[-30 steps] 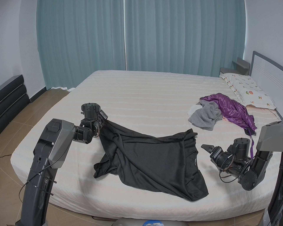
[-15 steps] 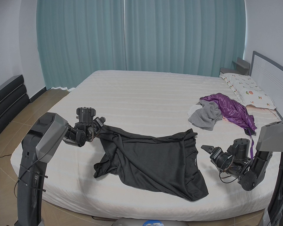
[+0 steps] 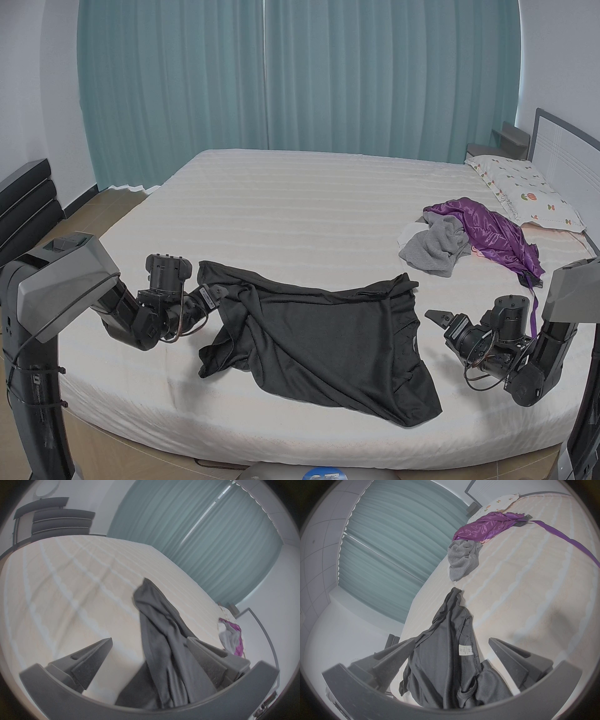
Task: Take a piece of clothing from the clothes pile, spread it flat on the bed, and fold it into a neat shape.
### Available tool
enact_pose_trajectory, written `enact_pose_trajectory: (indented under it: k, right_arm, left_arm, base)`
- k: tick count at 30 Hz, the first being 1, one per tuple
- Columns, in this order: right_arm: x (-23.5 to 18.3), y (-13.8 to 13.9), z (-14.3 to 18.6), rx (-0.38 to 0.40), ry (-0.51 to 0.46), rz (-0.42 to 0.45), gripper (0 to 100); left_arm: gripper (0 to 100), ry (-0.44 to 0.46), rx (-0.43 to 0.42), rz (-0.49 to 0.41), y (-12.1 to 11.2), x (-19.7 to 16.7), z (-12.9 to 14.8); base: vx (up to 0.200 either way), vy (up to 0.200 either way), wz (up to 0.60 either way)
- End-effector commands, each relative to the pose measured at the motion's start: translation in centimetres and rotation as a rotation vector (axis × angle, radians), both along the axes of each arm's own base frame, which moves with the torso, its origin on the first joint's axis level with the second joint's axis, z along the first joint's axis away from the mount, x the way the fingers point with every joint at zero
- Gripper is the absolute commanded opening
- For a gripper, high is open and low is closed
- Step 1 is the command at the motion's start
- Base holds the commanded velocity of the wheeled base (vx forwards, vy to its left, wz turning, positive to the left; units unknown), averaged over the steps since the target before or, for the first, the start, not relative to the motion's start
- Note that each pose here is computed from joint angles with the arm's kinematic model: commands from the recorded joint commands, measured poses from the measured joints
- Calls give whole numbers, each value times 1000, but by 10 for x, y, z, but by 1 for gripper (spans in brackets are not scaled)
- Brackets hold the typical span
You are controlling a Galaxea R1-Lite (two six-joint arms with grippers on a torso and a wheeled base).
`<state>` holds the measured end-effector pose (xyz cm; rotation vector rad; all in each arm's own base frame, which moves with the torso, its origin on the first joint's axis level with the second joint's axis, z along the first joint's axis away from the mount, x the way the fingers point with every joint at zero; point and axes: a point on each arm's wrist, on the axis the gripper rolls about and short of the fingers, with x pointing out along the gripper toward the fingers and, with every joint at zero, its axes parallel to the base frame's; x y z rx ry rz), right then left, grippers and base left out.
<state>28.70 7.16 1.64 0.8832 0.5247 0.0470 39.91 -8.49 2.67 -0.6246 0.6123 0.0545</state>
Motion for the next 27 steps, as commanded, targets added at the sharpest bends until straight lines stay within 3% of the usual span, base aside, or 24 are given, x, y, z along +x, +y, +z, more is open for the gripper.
enact_pose_trajectory:
  k: [1,10,22,23,27]
  right_arm:
    - [-2,2,0,2,5,8,100]
    - [-3,3,1,2,2,12,100]
    - [-3,3,0,2,3,12,100]
    - [-2,3,0,2,5,12,100]
    - [-2,3,0,2,5,12,100]
  left_arm:
    - [100,-11,-4,-81,-26,-24,12]
    - [100,33,17,-106,-40,-11,-19]
    - [100,64,27,-110,-44,-5,-38]
    - [0,69,28,-110,-44,-5,-40]
    - [0,57,24,-103,-42,-1,-38]
  base:
    - [0,0,0]
    - [0,0,0]
    - [0,0,0]
    - [0,0,0]
    - [0,0,0]
